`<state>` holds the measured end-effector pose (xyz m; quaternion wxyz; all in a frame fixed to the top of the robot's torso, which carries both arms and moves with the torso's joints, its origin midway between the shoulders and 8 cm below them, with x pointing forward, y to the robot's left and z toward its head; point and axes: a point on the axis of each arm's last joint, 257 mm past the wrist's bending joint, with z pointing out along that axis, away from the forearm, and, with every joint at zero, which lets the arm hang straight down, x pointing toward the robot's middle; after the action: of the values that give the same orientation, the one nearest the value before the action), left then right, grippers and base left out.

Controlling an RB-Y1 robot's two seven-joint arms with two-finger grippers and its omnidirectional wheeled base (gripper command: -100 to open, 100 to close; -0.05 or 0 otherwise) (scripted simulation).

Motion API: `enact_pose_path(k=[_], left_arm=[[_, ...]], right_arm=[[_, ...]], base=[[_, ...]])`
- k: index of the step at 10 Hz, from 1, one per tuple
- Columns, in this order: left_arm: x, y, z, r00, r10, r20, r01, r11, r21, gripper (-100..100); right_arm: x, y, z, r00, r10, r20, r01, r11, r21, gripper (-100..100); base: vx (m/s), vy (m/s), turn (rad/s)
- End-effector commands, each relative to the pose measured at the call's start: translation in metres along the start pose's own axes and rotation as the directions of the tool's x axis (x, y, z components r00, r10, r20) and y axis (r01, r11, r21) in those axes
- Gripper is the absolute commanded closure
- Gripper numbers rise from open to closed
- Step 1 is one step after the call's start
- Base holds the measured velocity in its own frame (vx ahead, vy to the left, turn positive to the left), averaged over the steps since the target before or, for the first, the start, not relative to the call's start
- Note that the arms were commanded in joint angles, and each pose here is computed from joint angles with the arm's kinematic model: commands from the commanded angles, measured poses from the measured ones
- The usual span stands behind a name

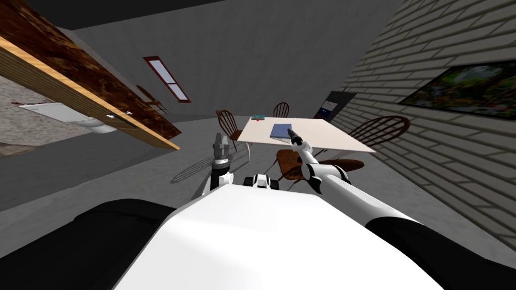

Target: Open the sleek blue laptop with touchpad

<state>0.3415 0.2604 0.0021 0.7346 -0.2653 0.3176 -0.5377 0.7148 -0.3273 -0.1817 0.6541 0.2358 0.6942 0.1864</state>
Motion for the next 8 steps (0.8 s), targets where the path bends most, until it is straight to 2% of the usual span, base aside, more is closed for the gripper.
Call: enact_pose_path(k=[1,3,4,5,8], left_arm=[[0.000,0.000,0.000,1.0000,0.000,0.000,0.000,1.0000,0.000,0],[0.000,0.000,0.000,1.0000,0.000,0.000,0.000,1.0000,0.000,0],[0.000,0.000,0.000,1.0000,0.000,0.000,0.000,1.0000,0.000,0],[0.000,0.000,0.000,1.0000,0.000,0.000,0.000,1.0000,0.000,0],[0.000,0.000,0.000,1.0000,0.000,0.000,0.000,1.0000,0.000,0]], right_arm=[[0.016,0.027,0.008,0.999,-0.034,-0.031,0.033,0.999,-0.020,-100],[0.008,0.047,0.018,0.999,-0.032,-0.035,0.031,0.999,-0.030,-100],[0.008,0.039,0.016,0.999,-0.032,-0.034,0.031,0.999,-0.025,-100],[0.008,0.040,0.017,0.999,-0.032,-0.034,0.031,0.999,-0.026,0],[0.008,0.040,0.017,0.999,-0.032,-0.034,0.032,0.999,-0.025,0]], base=[[-0.086,-0.051,-0.076],[-0.080,-0.071,-0.013],[-0.024,-0.019,0.003],[-0.008,-0.006,-0.002],[0.000,0.000,0.000]])
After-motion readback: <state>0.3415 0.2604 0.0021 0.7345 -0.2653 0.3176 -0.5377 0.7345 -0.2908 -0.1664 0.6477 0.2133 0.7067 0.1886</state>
